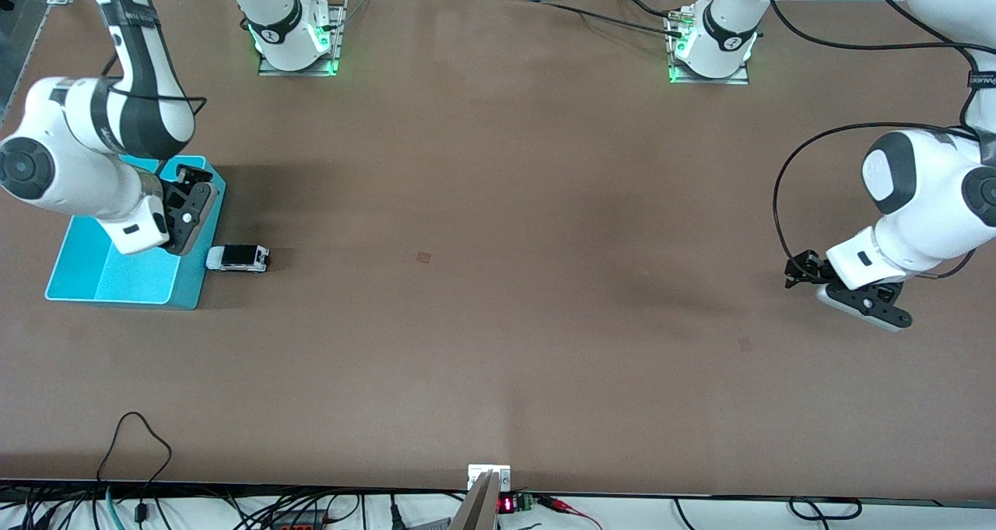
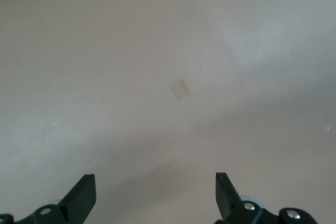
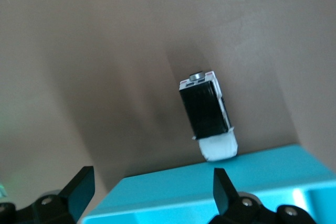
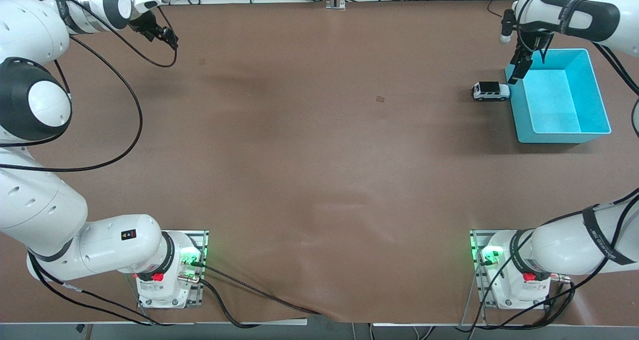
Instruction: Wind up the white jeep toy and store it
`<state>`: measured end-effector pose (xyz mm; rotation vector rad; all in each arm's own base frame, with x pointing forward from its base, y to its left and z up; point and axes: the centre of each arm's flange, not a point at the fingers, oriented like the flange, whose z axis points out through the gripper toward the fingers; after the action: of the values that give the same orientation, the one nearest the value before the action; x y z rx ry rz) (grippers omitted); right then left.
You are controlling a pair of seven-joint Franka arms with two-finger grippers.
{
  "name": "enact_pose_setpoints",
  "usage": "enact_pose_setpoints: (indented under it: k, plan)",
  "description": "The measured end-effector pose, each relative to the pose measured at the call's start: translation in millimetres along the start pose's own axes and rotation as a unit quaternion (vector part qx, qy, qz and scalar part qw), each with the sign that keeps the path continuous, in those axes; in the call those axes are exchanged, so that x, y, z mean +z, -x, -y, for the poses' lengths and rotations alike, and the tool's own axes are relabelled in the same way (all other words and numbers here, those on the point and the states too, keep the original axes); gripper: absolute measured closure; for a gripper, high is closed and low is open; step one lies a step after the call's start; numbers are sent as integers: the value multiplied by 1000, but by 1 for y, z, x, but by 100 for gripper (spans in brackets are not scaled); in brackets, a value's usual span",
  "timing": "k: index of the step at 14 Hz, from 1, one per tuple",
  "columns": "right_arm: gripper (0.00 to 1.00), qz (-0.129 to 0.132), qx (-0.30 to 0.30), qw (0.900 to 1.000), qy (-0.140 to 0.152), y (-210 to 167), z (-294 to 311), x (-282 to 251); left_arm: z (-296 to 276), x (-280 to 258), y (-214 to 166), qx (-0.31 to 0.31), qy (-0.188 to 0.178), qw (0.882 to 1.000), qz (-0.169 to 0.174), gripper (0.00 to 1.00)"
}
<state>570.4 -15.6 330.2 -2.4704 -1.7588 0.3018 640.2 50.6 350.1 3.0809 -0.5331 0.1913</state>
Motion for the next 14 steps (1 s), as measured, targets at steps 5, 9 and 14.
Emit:
enact_pose_setpoints:
  k: [5, 9, 14]
  plan:
    - [0, -3, -48, 999, 22, -9, -7, 37, -10, -52, -8, -110, -3, 994, 6, 0]
    - [0, -6, -58, 998, 35, -14, -2, 52, -14, -107, -16, -142, -8, 990, 0, 0]
    - [0, -8, -94, 994, 61, -19, -13, 79, -14, -168, -14, -190, 13, 981, 34, 0]
